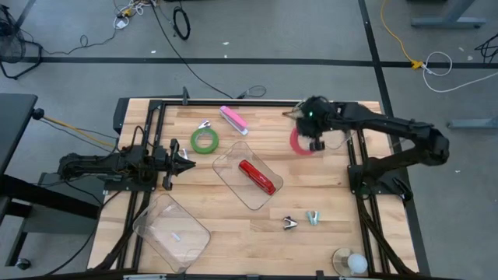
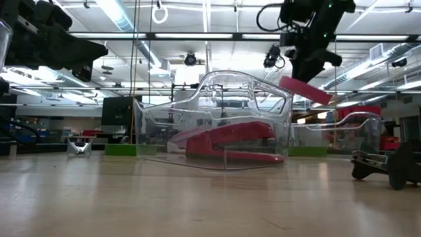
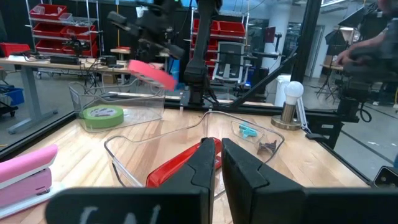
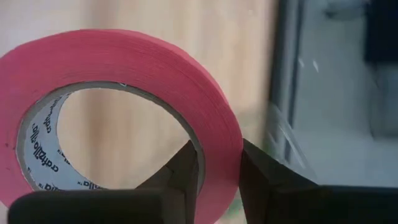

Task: Pick and place Stapler, Stapler remover, tape
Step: Put the pink tape into the top transparent bin

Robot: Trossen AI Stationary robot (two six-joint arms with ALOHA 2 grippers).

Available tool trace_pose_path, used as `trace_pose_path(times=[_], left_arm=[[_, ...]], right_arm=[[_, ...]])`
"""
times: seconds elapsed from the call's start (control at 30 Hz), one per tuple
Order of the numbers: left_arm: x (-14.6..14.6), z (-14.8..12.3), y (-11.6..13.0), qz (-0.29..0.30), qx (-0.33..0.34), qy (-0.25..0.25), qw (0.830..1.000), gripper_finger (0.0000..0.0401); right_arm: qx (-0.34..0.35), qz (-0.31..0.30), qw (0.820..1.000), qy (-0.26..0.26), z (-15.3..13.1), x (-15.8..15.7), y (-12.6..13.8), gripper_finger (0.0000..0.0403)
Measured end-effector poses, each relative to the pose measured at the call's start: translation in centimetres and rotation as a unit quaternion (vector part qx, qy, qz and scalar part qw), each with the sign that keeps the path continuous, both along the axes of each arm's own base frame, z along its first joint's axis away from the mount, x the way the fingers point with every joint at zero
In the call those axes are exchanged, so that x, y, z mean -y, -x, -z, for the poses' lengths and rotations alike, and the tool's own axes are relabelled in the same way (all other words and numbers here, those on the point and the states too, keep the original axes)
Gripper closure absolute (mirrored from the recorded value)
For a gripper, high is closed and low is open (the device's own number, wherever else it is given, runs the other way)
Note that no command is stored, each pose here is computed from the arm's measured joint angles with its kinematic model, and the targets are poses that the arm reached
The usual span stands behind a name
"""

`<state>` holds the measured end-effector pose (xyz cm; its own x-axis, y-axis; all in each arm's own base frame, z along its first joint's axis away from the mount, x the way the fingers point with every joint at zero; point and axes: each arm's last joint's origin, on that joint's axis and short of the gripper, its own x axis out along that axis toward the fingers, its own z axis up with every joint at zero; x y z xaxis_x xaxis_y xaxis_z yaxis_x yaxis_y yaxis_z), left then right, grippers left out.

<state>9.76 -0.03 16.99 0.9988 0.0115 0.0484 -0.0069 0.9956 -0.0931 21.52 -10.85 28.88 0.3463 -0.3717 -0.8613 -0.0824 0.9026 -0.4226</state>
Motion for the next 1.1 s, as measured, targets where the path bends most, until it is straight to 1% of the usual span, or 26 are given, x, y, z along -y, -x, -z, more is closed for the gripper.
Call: trace_pose_path(times=[0.13, 0.27, 0.47, 0.57, 0.77, 0.97, 1.1], left_arm=[[0.0, 0.0, 0.0, 0.0, 0.0, 0.0, 1.0, 0.0371], [0.0, 0.0, 0.0, 0.0, 0.0, 0.0, 1.0, 0.0371], [0.0, 0.0, 0.0, 0.0, 0.0, 0.0, 1.0, 0.0371], [0.0, 0.0, 0.0, 0.0, 0.0, 0.0, 1.0, 0.0371], [0.0, 0.0, 0.0, 0.0, 0.0, 0.0, 1.0, 0.0371], [0.0, 0.0, 0.0, 0.0, 0.0, 0.0, 1.0, 0.0371], [0.0, 0.0, 0.0, 0.0, 0.0, 0.0, 1.0, 0.0371]], right_arm=[[-0.014, 0.069, 0.997, 0.027, 0.0, 2.4, 1.4, 0.0316], [-0.016, 0.141, 0.988, 0.053, -0.2, 4.4, 2.6, 0.0316], [-0.022, 0.198, 0.978, 0.067, -0.3, 6.2, 4.2, 0.0316], [-0.021, 0.218, 0.974, 0.065, -0.3, 6.8, 4.8, 0.0316], [-0.034, 0.235, 0.97, 0.054, -0.1, 7.1, 5.5, 0.0316], [-0.077, 0.251, 0.965, 0.021, 1.1, 7.4, 5.8, 0.0316], [-0.112, 0.248, 0.962, -0.001, 2.1, 7.6, 5.6, 0.0316]])
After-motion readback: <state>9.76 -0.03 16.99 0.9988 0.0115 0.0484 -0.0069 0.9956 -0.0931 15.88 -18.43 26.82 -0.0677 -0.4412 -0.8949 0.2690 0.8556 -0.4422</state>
